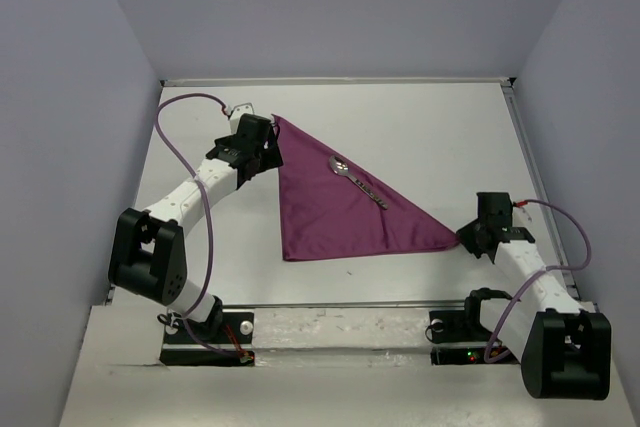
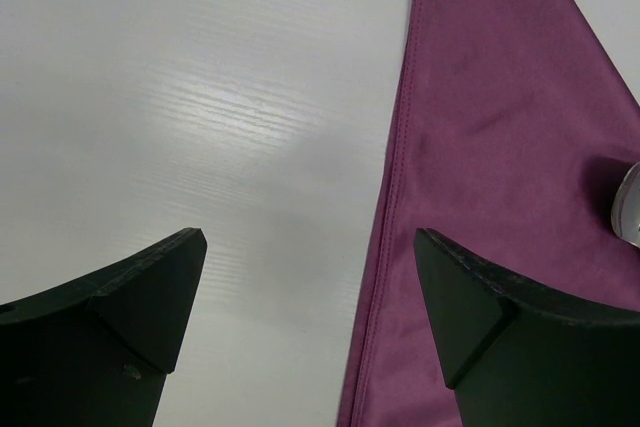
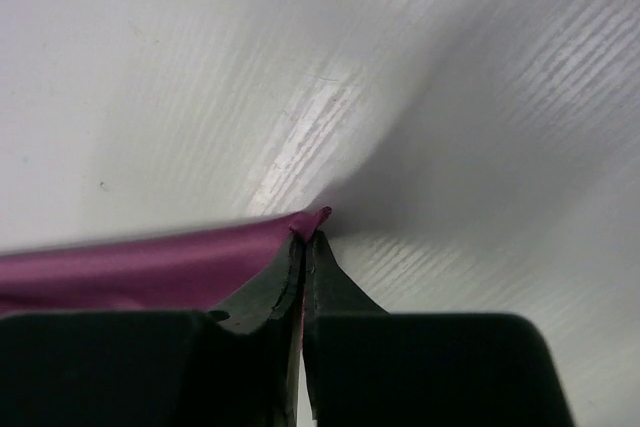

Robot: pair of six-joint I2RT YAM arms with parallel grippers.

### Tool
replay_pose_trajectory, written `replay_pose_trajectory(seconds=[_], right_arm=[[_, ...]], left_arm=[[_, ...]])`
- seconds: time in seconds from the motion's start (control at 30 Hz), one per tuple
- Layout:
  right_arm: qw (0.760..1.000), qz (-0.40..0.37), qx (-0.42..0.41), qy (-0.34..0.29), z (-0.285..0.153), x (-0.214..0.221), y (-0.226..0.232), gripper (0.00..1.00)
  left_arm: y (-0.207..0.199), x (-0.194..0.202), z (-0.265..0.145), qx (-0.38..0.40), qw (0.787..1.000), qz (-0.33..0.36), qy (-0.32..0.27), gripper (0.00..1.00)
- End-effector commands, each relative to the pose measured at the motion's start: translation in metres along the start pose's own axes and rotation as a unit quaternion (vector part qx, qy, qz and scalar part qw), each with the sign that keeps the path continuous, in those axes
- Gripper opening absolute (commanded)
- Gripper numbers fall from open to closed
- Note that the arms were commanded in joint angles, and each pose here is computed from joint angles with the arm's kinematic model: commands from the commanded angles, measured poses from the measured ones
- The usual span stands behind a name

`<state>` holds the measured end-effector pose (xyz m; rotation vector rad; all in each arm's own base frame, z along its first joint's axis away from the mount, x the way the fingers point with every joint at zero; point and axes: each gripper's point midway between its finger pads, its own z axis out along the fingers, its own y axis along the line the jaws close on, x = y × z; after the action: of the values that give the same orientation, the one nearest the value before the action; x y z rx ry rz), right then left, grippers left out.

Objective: Fold the napkin, place the utensils inside, and roll it up
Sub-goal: Fold the napkin at the center of the board.

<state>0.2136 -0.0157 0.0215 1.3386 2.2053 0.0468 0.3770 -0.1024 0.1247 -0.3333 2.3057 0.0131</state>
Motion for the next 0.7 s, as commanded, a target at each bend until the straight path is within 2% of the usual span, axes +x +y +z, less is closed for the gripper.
replay_pose_trajectory(seconds=[0.0,0.3,0.67], right_arm=[[0.998,-0.021,-0.058,-0.010,-0.006,-0.008,0.023,0.01],[0.988,-0.048,-0.143,-0.026,-0.044,-0.031,0.087,0.01],[0.963,-0.107,-0.248,-0.008,-0.074,0.014,0.226,0.01]], left_arm=[[0.007,-0.013,-0.008,-0.011,1.000,0.004,-0.020,0.99],[0.011,-0.017,-0.007,-0.020,1.000,0.000,-0.023,0.99],[0.019,-0.021,-0.009,-0.019,0.999,-0.026,-0.019,0.99]])
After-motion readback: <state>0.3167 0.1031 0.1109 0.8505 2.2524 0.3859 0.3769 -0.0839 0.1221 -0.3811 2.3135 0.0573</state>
